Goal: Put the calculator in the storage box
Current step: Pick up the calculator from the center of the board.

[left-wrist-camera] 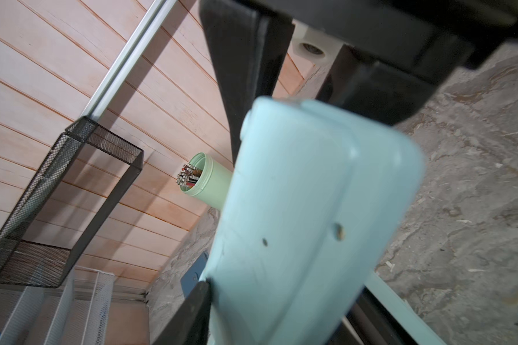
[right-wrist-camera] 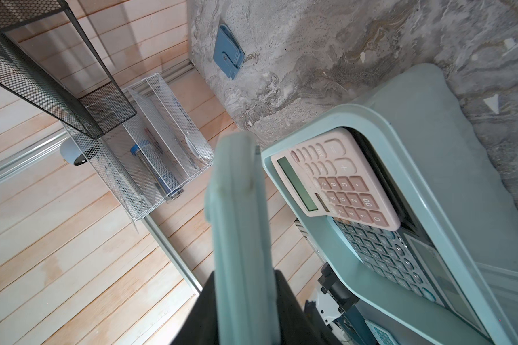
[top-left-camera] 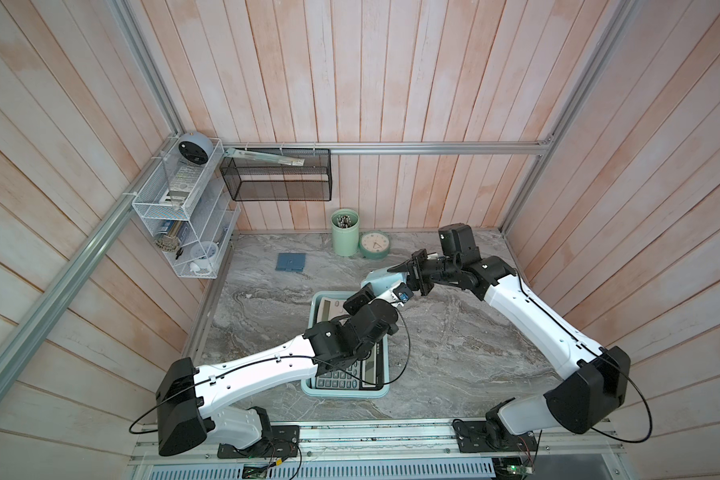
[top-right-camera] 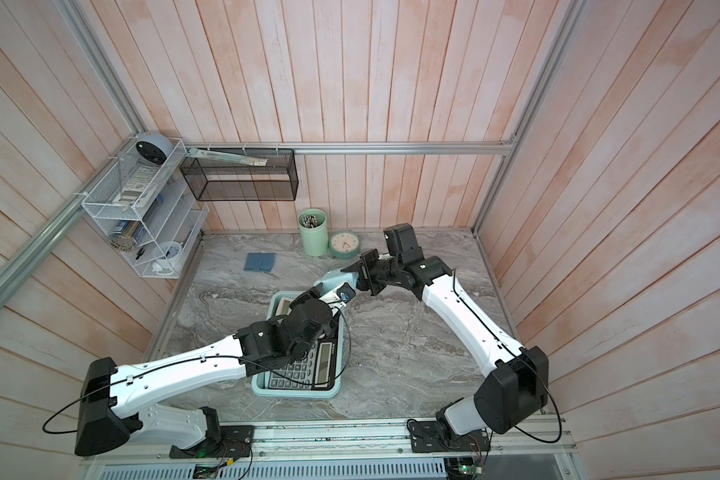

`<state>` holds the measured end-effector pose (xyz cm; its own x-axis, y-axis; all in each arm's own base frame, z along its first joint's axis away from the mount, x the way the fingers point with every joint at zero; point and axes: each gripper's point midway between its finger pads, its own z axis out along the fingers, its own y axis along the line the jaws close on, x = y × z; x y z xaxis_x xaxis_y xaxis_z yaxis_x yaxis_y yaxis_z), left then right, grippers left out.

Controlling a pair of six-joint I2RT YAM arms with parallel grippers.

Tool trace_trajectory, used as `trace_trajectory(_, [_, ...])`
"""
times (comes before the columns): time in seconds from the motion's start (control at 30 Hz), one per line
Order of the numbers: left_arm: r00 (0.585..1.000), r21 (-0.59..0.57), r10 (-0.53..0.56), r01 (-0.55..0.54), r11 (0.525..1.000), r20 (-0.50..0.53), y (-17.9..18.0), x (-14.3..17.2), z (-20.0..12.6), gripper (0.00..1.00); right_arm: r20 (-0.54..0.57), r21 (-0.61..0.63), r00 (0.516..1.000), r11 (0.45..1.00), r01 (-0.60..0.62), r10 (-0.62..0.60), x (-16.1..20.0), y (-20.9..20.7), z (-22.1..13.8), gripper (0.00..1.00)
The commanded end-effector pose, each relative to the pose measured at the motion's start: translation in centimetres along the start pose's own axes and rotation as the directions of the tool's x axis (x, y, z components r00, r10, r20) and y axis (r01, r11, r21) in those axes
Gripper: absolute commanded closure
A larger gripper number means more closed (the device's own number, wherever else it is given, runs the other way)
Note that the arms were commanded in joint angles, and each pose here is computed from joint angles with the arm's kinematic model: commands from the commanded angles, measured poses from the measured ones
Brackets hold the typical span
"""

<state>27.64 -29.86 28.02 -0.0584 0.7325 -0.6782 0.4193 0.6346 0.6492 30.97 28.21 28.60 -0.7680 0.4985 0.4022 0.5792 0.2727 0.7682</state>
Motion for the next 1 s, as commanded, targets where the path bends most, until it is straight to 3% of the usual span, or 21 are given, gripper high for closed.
trace_trajectory(0.0, [1.0,-0.029,-0.008,0.009,1.0,0.029,0.3,-1.4,0.1,0.79,-0.034,-0.044,0.999,0.998,0.038,-0.039,1.2,1.3,0.0,1.0])
trace_trajectory(0.1, [0.999,-0.039,-0.008,0.009,0.999,0.032,0.5,-1.6,0.1,0.97,-0.033,-0.056,0.998,0.997,0.046,-0.048,1.2,1.5,0.0,1.0])
trace_trajectory(0.2, [0.999,-0.056,-0.022,0.024,0.998,0.035,0.9,-1.9,0.1,1.0,-0.033,-0.077,0.998,0.995,0.058,-0.061,1.3,1.9,-0.1,1.0])
trace_trajectory(0.23, [0.999,-0.066,-0.031,0.033,0.997,0.037,1.2,-2.1,0.0,1.0,-0.031,-0.084,0.997,0.994,0.064,-0.066,1.4,2.0,-0.2,0.94])
trace_trajectory(0.33, [0.997,-0.091,-0.074,0.077,0.993,0.028,2.3,-2.4,0.1,1.0,-0.019,-0.11,0.996,0.99,0.086,-0.088,1.4,2.2,-0.8,0.63])
trace_trajectory(0.4, [0.994,-0.101,-0.111,0.112,0.989,0.009,3.1,-2.3,0.3,1.0,-0.002,-0.117,0.995,0.988,0.098,-0.099,1.1,2.0,-1.3,0.54])
trace_trajectory(0.47, [0.985,-0.097,-0.171,0.168,0.981,-0.023,4.2,-1.8,0.6,1.0,0.023,-0.124,0.993,0.986,0.114,-0.112,0.7,1.7,-2.1,0.37])
trace_trajectory(0.67, [0.939,-0.032,-0.333,0.332,0.943,-0.087,5.7,-0.4,0.8,1.0,0.087,-0.137,0.979,0.972,0.193,-0.182,0.1,1.0,-4.9,0.21])
trace_trajectory(0.87, [0.841,0.041,-0.494,0.514,0.857,-0.221,7.2,2.1,0.6,1.0,0.204,-0.073,0.916,0.928,0.366,-0.345,-0.7,-0.3,-7.8,0.06])
trace_trajectory(0.97, [0.74,0.136,-0.587,0.652,0.746,-0.327,7.0,3.5,-0.4,1.0,0.284,0.0,0.855,0.892,0.452,-0.433,-1.5,-1.2,-9.3,0.03])
